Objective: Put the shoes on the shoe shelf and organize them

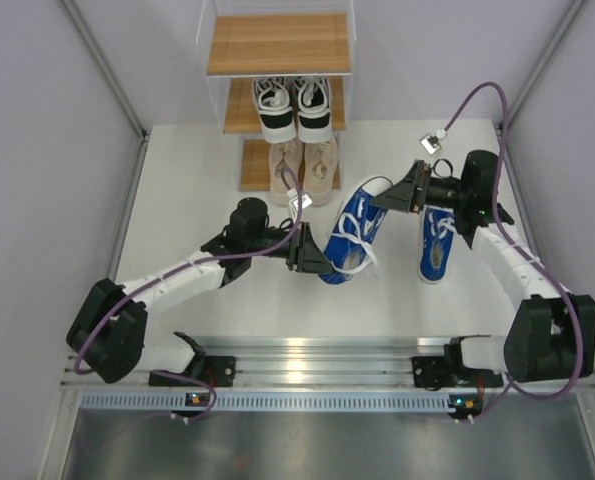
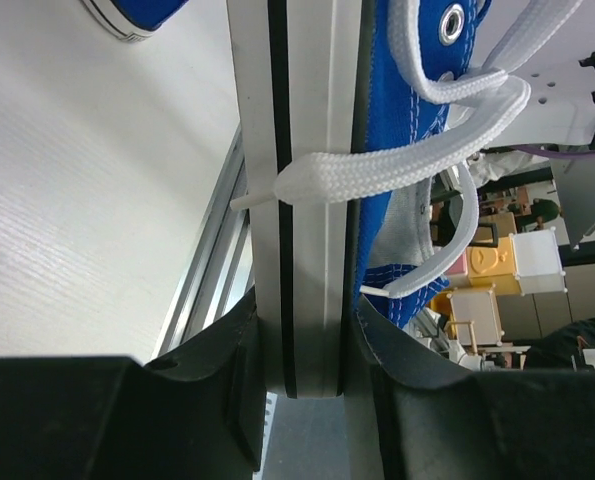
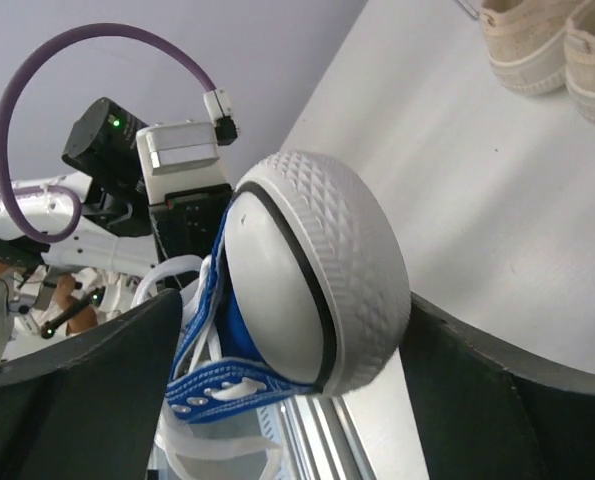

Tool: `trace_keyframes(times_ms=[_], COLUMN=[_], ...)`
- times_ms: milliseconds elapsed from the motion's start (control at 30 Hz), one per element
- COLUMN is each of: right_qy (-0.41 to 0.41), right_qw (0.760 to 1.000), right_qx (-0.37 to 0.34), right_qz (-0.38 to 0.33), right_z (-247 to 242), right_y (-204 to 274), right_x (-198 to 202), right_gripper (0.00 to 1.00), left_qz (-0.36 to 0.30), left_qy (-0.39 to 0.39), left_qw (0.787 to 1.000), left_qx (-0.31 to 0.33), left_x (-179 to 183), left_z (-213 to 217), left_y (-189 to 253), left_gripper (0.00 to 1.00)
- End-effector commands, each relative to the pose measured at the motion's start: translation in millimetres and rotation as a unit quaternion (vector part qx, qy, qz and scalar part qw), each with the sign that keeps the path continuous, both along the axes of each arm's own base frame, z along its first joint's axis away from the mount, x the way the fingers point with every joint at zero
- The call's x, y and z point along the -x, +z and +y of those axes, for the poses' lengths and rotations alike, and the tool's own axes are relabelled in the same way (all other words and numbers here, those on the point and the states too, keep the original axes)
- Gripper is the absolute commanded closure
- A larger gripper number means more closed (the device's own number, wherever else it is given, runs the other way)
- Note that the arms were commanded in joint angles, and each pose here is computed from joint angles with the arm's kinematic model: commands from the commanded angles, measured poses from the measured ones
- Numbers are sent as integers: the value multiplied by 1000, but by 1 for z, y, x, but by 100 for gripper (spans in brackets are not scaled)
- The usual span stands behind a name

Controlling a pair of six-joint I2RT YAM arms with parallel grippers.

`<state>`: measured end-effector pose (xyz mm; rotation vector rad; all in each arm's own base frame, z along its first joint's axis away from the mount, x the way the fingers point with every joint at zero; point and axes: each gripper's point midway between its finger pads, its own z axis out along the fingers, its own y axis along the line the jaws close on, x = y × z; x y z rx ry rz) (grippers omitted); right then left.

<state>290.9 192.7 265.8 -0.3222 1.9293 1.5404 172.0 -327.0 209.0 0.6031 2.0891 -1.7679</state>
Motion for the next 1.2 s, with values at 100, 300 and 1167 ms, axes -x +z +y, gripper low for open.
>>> trace_keyframes(times_ms=[100, 300, 1167], right_qy=[34, 15, -161], right_qw=[996, 997, 984], right_qx=[-59, -48, 20], right_qz=[-55, -61, 79], right_z=[25, 17, -17], right_y=[47, 53, 7], right_x=[2, -1, -35], right_gripper=[55, 100, 100], left_qz=[-119, -175, -395], left_qy=[-18, 122, 190], left_qw=[989, 976, 879], left_qx=[83, 37, -188], left_x=[-2, -43, -76], left_z=[-6, 7, 12], left_y=[63, 73, 71], left_gripper=[100, 55, 27])
